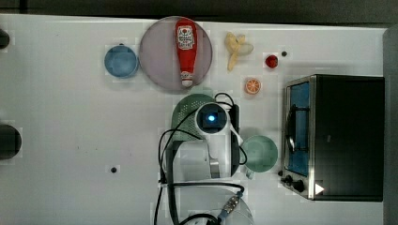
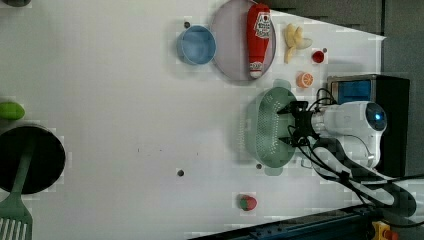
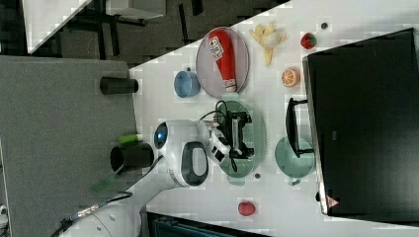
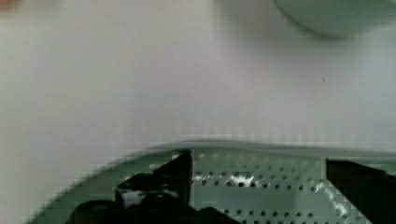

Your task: Drag strainer left to right.

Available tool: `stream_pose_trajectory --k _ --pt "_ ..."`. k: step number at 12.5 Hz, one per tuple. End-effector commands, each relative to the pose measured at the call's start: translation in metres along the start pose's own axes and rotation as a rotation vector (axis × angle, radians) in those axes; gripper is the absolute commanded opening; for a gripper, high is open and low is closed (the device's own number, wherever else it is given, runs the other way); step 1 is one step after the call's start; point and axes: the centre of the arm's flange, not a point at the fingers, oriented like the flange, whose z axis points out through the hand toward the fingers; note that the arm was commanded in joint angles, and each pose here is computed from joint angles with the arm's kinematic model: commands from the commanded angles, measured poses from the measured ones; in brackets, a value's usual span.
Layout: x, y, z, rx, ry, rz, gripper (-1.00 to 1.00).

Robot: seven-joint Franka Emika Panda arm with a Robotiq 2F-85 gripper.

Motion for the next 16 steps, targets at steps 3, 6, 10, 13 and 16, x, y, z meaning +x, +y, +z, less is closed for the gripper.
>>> stream_pose_trajectory --k 3,6,10,13,16 --pt "0.04 -0.008 -0.016 0.022 0.023 -0.054 1.0" --pt "0.051 -0.007 -0.015 0.019 0.029 -0.127 1.0" --pt "0.062 -0.006 -0.016 0.019 0.034 -0.099 1.0" --pt "0.04 -0.007 -0.046 0.052 0.031 -0.338 1.0" --pt "0.032 -0.011 -0.119 0.151 0.073 -0.663 1.0"
